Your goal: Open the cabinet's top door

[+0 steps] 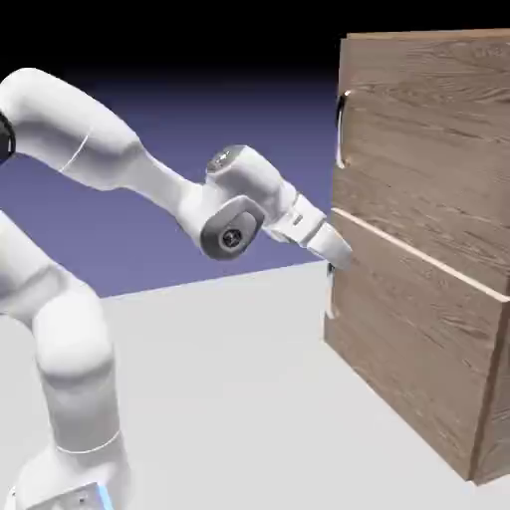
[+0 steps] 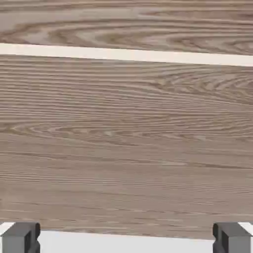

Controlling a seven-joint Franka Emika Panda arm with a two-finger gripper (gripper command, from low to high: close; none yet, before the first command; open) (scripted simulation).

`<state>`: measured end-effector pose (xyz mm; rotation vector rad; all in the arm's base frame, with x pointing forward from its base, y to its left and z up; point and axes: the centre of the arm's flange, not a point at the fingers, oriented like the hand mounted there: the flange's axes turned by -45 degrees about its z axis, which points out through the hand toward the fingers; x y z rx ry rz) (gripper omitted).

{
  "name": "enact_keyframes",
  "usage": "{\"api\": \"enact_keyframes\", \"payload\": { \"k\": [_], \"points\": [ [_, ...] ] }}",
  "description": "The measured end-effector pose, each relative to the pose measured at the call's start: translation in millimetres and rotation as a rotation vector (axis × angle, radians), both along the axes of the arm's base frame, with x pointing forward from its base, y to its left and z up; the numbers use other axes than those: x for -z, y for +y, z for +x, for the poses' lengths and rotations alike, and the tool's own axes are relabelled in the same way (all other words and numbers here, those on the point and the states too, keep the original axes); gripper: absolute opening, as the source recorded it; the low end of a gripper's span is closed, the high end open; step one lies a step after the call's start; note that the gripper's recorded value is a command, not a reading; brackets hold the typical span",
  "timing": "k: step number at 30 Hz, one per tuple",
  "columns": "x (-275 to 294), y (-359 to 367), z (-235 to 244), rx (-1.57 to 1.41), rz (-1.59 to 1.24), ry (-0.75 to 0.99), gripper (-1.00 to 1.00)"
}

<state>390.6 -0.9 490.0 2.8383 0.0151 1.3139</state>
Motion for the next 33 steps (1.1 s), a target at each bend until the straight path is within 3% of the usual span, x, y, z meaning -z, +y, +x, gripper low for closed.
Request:
{"api": "enact_keyframes", "payload": {
  "k": [18,33],
  "points": [
    [-165,30,-31,0.134,0.055,-0.433,0.00],
    [-188,132,-25,0.100,0.032,-0.665,0.00]
  ]
}}
